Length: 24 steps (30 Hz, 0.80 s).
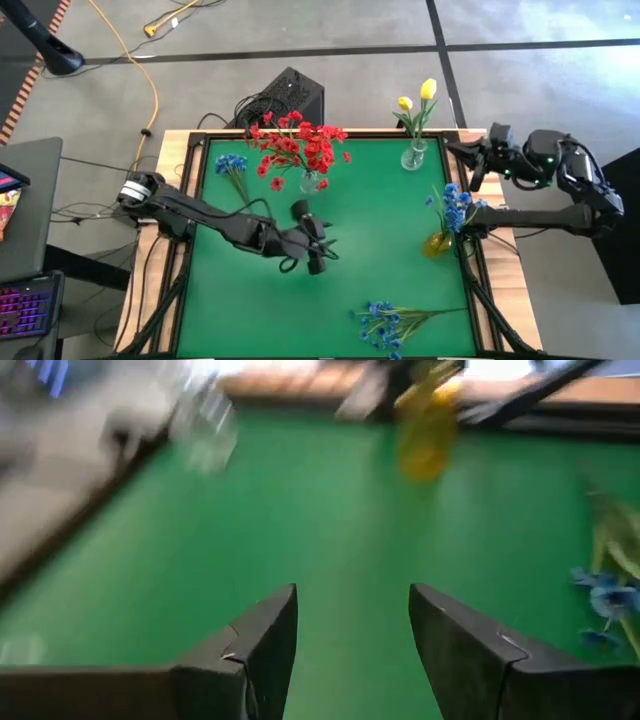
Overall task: Sort flowers into vase by color
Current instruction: Put the top blue flowers into the yellow transparent vase
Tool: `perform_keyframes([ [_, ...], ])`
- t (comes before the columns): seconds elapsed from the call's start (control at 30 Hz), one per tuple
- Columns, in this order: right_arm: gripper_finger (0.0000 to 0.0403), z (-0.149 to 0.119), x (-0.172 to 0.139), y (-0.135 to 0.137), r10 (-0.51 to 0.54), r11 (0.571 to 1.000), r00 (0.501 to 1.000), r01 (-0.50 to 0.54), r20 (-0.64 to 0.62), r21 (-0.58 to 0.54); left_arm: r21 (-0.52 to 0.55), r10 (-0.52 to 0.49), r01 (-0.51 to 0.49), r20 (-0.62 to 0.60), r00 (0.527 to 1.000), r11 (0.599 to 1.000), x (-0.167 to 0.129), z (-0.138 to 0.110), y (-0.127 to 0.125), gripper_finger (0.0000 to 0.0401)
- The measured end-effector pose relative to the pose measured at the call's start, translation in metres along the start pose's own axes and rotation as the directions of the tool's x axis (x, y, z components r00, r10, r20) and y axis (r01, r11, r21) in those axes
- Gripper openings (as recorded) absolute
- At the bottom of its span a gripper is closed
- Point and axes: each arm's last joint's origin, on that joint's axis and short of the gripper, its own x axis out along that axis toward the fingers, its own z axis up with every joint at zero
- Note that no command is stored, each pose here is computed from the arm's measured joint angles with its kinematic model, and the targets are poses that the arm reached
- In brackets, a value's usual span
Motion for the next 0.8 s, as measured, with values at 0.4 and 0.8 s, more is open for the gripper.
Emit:
perform_keyframes([
  [0.4,0.0023,-0.001,0.004,0.003,0.033,0.993,0.999,-0.035,-0.022,-0.112,-0.272,0.346,-0.505,-0.468,0.813,0.819,-0.029,-0.049,0.027,0.0183],
  [0.8,0.0023,-0.008,0.003,0.001,0.026,0.985,0.995,-0.043,-0.098,-0.17,-0.265,0.508,-0.849,-0.706,0.494,0.458,-0.04,-0.104,0.085,0.0183],
])
